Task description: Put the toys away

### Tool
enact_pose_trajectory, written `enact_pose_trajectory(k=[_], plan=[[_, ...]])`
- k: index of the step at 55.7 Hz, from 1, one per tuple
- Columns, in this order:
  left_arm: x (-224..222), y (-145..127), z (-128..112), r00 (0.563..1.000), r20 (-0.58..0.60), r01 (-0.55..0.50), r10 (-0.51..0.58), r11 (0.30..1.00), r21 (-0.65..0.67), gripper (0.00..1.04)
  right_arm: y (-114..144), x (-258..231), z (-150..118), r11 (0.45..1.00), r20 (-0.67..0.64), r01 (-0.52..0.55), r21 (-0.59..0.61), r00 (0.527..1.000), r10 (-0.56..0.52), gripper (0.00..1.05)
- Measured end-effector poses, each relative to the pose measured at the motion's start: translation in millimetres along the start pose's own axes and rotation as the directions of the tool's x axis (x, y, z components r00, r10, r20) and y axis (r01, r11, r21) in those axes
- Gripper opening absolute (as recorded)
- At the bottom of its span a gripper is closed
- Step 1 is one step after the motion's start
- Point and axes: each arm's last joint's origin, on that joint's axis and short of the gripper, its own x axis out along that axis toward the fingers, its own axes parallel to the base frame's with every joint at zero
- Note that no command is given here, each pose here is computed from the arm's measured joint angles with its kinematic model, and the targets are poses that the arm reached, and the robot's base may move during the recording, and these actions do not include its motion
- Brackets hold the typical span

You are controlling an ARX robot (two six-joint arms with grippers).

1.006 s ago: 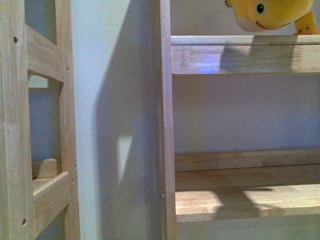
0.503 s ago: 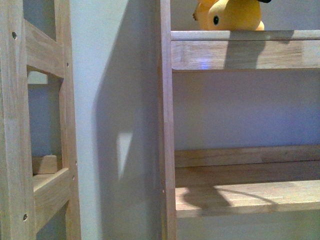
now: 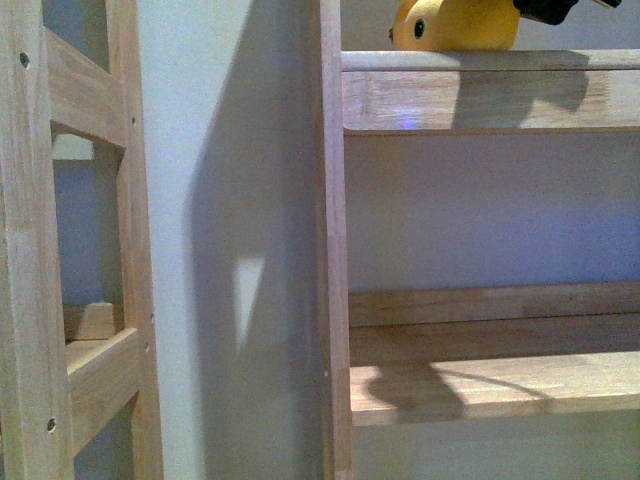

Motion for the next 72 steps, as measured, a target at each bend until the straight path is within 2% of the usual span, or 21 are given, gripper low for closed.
enact_pose_trajectory(k=[10, 17, 31, 37, 46, 54, 62, 72], plan=[[0.0, 0.0, 0.0, 1.000, 0.000, 0.000, 0.000, 1.000, 0.000, 0.98, -2.3, 1.0, -1.2, 1.000, -0.001, 0.007, -0.009, 1.000, -0.007, 0.76], [0.0, 0.0, 0.0, 1.000, 0.000, 0.000, 0.000, 1.000, 0.000, 0.98, -2.8, 0.0, 3.4, 0.999, 0.022, 0.030, -0.026, 0.999, -0.029, 0.99], [0.0, 0.0, 0.0, 1.000, 0.000, 0.000, 0.000, 1.000, 0.000, 0.98, -0.4, -8.4, 17.2, 0.992, 0.152, 0.059, -0.115, 0.988, -0.041, 0.98], [0.0, 0.0, 0.0, 1.000, 0.000, 0.000, 0.000, 1.000, 0.000, 0.98, -0.5, -30.2, 37.3, 0.984, 0.254, 0.082, -0.160, 0.966, -0.039, 0.98], [0.0, 0.0, 0.0, 1.000, 0.000, 0.000, 0.000, 1.000, 0.000, 0.98, -14.8, -79.2, 67.6, 0.971, 0.390, 0.181, -0.158, 0.915, -0.107, 0.98], [0.0, 0.0, 0.0, 1.000, 0.000, 0.000, 0.000, 1.000, 0.000, 0.98, -40.5, -127.3, 77.2, 0.949, 0.458, 0.285, -0.136, 0.867, -0.195, 0.98], [0.0, 0.0, 0.0, 1.000, 0.000, 0.000, 0.000, 1.000, 0.000, 0.98, -72.7, -174.4, 66.2, 0.917, 0.473, 0.368, -0.152, 0.842, -0.260, 0.98], [0.0, 0.0, 0.0, 1.000, 0.000, 0.000, 0.000, 1.000, 0.000, 0.98, -98.6, -226.5, 30.6, 0.909, 0.388, 0.337, -0.245, 0.894, -0.226, 0.98]])
